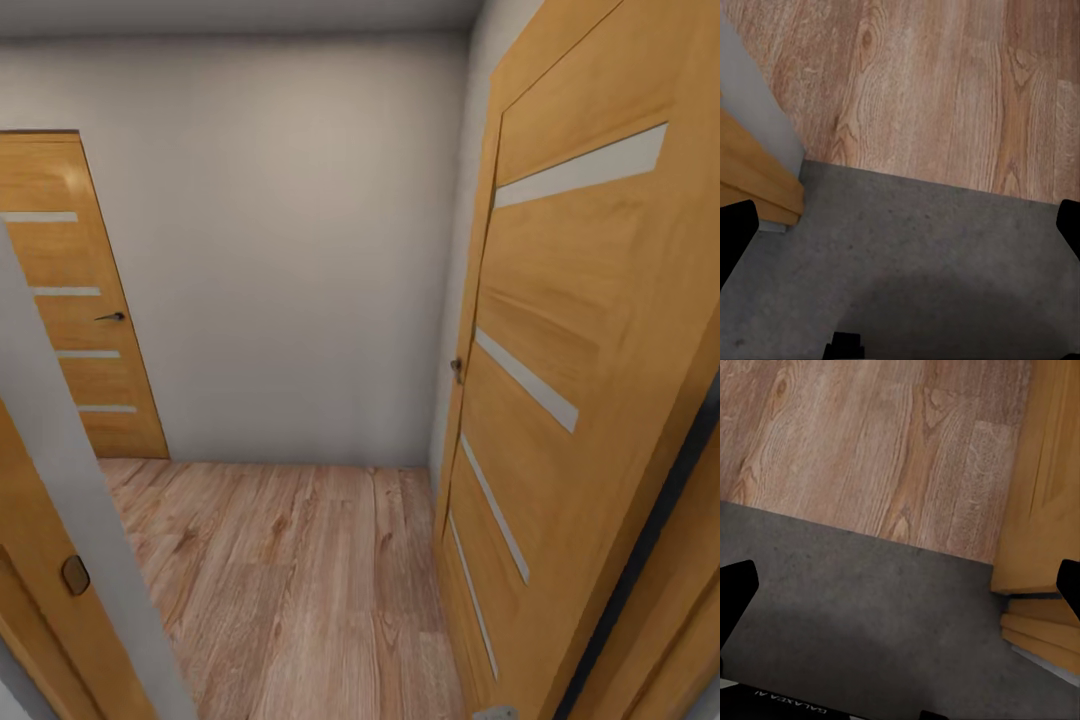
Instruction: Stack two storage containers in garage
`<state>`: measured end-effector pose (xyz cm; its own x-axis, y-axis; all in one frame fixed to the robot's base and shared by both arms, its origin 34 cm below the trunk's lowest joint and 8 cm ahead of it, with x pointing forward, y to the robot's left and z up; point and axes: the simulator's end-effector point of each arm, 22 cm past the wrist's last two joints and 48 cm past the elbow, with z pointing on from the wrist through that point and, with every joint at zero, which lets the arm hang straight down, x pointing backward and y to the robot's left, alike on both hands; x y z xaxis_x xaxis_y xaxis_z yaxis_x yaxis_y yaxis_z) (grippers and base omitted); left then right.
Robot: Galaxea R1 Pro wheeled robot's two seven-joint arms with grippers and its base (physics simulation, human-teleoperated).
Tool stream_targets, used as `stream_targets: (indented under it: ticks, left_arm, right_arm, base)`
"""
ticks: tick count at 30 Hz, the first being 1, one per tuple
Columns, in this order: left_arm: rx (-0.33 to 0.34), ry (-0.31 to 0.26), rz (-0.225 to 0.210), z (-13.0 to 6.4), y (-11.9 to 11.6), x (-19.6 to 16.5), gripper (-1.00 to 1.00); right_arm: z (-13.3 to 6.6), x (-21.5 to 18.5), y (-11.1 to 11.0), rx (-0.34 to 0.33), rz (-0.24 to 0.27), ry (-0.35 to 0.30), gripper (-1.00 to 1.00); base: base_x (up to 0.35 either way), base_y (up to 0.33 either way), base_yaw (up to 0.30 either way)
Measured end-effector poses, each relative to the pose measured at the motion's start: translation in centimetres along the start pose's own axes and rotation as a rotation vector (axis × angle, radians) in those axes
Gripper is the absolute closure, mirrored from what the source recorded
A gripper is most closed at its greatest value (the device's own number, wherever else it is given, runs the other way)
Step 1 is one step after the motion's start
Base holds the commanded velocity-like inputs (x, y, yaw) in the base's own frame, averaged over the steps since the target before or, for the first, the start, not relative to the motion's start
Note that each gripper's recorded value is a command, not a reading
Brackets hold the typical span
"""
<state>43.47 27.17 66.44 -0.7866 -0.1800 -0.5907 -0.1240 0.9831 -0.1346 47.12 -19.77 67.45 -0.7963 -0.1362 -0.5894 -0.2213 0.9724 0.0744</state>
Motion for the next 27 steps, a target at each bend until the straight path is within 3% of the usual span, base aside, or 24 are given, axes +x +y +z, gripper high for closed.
stream_targets:
  ticks: [14,27]
  left_arm:
    - [0.0,0.0,0.0,0.01,0.0,0.0,-1.0]
    - [0.0,0.001,0.0,-0.01,0.0,0.02,-1.0]
  right_arm:
    - [0.01,-0.01,-0.02,0.0,0.0,0.0,-1.0]
    - [-0.01,-0.02,-0.03,0.001,0.0,0.0,-1.0]
  base:
    - [0.004,0.0,0.034]
    - [0.24,0.0,0.0]
